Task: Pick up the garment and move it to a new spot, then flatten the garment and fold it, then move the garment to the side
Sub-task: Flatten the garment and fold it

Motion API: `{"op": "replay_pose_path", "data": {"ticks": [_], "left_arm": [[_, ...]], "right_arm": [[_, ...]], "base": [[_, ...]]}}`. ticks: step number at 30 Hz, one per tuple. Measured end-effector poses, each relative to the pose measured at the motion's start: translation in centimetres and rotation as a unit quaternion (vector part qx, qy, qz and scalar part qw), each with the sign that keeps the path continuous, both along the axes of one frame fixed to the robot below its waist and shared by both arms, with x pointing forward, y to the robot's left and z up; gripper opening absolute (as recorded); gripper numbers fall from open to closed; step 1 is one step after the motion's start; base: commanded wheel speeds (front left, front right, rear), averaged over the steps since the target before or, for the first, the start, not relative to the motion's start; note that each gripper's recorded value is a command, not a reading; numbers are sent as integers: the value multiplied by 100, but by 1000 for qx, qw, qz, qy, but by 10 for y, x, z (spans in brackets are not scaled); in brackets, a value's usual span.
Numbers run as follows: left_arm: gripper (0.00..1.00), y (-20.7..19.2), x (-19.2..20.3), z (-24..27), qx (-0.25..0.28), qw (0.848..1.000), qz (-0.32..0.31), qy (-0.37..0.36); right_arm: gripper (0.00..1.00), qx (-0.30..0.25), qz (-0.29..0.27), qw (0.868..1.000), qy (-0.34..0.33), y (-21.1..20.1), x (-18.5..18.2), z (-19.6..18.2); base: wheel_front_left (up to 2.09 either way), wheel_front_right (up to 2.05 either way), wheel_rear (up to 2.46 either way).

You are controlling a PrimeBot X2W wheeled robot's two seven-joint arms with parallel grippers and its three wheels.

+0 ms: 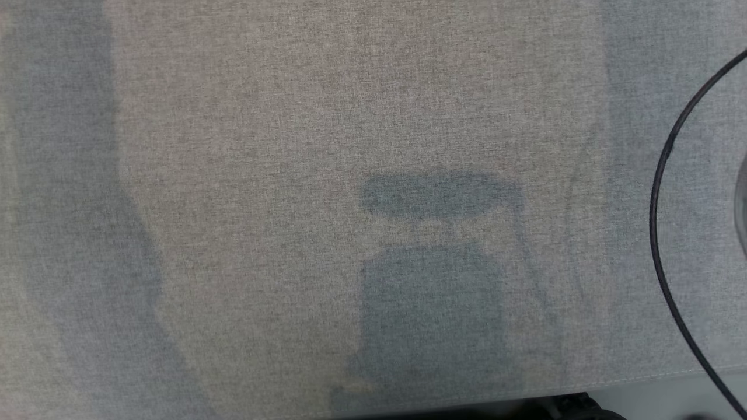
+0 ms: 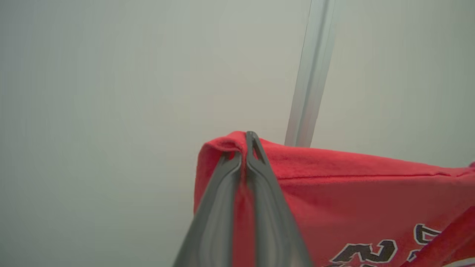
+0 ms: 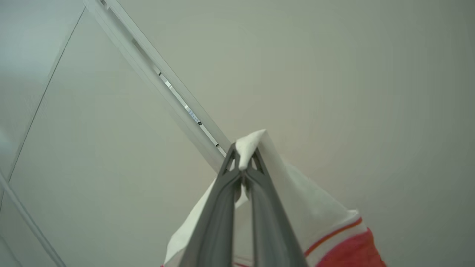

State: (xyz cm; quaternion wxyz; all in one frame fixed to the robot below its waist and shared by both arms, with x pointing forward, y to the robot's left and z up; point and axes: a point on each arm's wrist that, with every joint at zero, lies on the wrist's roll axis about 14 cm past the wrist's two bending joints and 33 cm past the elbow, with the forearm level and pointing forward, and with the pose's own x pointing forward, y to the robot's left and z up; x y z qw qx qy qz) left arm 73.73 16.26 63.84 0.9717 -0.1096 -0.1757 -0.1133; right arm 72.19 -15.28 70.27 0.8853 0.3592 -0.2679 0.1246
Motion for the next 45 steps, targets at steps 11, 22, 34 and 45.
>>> {"op": "replay_pose_path", "data": {"ticks": [11, 22, 34, 45], "left_arm": [[0, -30, -91, -200, -6, 976, -65, 207], [0, -10, -241, -233, -48, 962, -37, 267], [0, -16, -386, -249, -72, 936, 19, 345], [0, -38, -364, -199, -124, 940, -42, 316]], "right_arm": [[0, -43, 59, 969, 237, -8, -94, -221], [0, 2, 72, 942, 328, -27, -250, -261], [0, 2, 31, 912, 408, -68, -373, -273], [0, -24, 71, 929, 362, -64, -341, -233]], "base": [[0, 0, 0], [0, 0, 0], [0, 0, 0], [0, 0, 0]]}}
